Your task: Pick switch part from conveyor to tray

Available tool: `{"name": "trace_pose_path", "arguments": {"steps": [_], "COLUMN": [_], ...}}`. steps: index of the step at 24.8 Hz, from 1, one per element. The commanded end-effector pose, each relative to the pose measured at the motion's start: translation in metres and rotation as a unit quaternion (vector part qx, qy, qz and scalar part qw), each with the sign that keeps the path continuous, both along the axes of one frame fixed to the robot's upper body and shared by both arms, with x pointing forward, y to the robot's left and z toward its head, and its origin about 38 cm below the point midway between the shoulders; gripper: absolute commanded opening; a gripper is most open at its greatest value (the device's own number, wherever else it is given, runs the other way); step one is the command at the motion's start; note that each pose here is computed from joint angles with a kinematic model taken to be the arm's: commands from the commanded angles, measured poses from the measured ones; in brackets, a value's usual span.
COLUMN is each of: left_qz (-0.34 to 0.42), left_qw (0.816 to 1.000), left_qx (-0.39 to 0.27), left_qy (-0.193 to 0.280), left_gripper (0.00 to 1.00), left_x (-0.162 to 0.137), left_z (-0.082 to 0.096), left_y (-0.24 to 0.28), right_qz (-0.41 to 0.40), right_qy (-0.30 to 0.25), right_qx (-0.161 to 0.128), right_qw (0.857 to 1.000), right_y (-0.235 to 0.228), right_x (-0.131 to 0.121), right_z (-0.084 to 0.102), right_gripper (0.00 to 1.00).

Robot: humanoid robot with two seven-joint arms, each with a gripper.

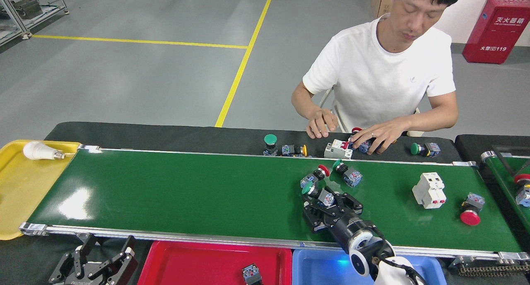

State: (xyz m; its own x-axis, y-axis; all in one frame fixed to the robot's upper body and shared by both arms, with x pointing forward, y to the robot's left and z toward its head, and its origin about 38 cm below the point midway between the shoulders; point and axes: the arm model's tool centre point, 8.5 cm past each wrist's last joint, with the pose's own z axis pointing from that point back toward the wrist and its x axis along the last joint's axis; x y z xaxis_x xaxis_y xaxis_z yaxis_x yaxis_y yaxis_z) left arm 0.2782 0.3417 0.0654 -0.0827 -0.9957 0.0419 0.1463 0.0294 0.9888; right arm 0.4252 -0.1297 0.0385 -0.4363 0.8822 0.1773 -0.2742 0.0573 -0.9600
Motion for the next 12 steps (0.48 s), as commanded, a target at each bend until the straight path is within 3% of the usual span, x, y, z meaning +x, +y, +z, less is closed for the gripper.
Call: {"name": "trace_pose_path", "arguments": {"steps": [1,3,7,10,12], "left_qz": [0.0,0.007,-0.001,-0.032,-0.062], "left_qw": [1.0,1.0,1.0,0.999,0.997], "left_qx": [0.009,0.01,0.014,0.024,0.044], "left_qy": [-0.005,-0.004,-0.009,-0.015,-0.023], "left_gripper": [1.0,1.0,1.0,1.0,1.0], "left_x": [0.0,-0.001,-0.001,0.009,0.021], "left_z": [0.005,0.004,0.008,0.014,0.021], "left_y": [0.004,0.009,0.008,-0.001,-0.011], "right_qz": [0.014,0.025,0.062,0.132,0.199], "right_qy": [-0.033,-0.037,-0.073,-0.102,-0.105], "right_qx": [0.005,0.002,0.011,0.032,0.054], "right_qw": [0.999,0.999,0.995,0.986,0.973], "right_y": [-0.001,-0.002,0.0,0.001,0.005], "right_x": [0.008,0.008,0.001,-0.039,-0.081], "right_z": [0.018,0.02,0.041,0.052,0.048], "right_gripper": [0.1,0.01,0.02,0.04,0.06]}}
